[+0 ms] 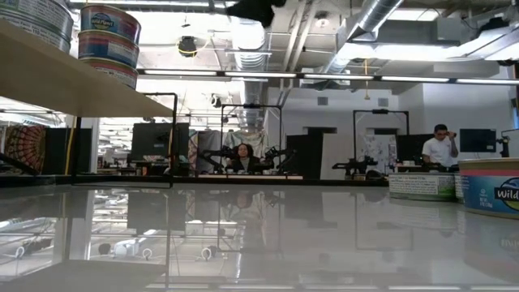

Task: Stack canned seafood by type on shelf
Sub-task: Stack the blue tuna can on top of the blue tuna can on the shelf

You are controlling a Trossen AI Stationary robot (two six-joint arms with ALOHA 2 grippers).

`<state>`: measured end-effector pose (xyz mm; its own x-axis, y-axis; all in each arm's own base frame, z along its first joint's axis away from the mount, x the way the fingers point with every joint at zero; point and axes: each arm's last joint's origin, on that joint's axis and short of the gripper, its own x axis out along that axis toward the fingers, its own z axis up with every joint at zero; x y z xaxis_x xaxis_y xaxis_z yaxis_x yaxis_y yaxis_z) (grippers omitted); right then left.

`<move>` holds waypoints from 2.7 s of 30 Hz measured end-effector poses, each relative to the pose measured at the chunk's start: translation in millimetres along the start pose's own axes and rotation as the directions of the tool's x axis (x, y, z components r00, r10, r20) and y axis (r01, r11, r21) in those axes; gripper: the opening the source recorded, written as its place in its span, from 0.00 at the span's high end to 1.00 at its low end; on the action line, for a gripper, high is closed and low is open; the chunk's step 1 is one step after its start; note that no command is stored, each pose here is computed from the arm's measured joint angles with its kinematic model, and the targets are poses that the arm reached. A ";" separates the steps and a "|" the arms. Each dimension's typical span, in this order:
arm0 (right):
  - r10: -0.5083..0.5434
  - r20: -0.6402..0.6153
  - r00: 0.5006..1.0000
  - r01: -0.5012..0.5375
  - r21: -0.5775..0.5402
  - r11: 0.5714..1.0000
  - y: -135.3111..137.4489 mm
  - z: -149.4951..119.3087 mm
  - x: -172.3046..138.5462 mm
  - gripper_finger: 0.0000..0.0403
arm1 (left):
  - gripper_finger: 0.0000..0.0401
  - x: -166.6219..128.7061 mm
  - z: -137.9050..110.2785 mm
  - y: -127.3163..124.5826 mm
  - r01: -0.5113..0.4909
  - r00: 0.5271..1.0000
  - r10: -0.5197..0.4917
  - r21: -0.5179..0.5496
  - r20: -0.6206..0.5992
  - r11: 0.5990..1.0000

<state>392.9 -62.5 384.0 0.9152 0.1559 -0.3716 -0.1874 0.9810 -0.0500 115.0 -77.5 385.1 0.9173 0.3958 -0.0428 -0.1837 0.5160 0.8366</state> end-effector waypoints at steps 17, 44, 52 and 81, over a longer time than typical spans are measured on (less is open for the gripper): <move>-0.421 0.270 0.866 0.454 -0.776 0.438 110.5 12.0 83.5 0.21 | 0.52 -15.9 4.6 -10.4 -0.067 0.995 0.066 -0.009 -0.070 0.998; -0.190 0.400 0.897 0.442 -0.801 0.403 115.6 18.7 87.7 0.07 | 0.52 -19.1 1.9 -23.3 0.042 0.999 -0.043 0.196 0.000 0.980; -0.126 0.422 0.898 0.437 -0.818 0.374 127.6 21.0 87.3 0.07 | 0.52 -19.2 1.1 -21.8 0.010 1.000 -0.004 0.215 -0.029 0.977; -0.291 0.365 0.884 0.439 -0.863 0.252 92.5 23.3 125.0 0.32 | 0.52 -19.2 0.1 -20.8 -0.022 0.998 0.036 0.220 -0.060 0.975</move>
<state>498.3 50.5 354.6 0.9941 -0.1059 0.0243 0.0469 0.2159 -0.9753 101.2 -95.9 368.6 0.8875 0.4586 -0.0454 -0.1212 0.3273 0.9371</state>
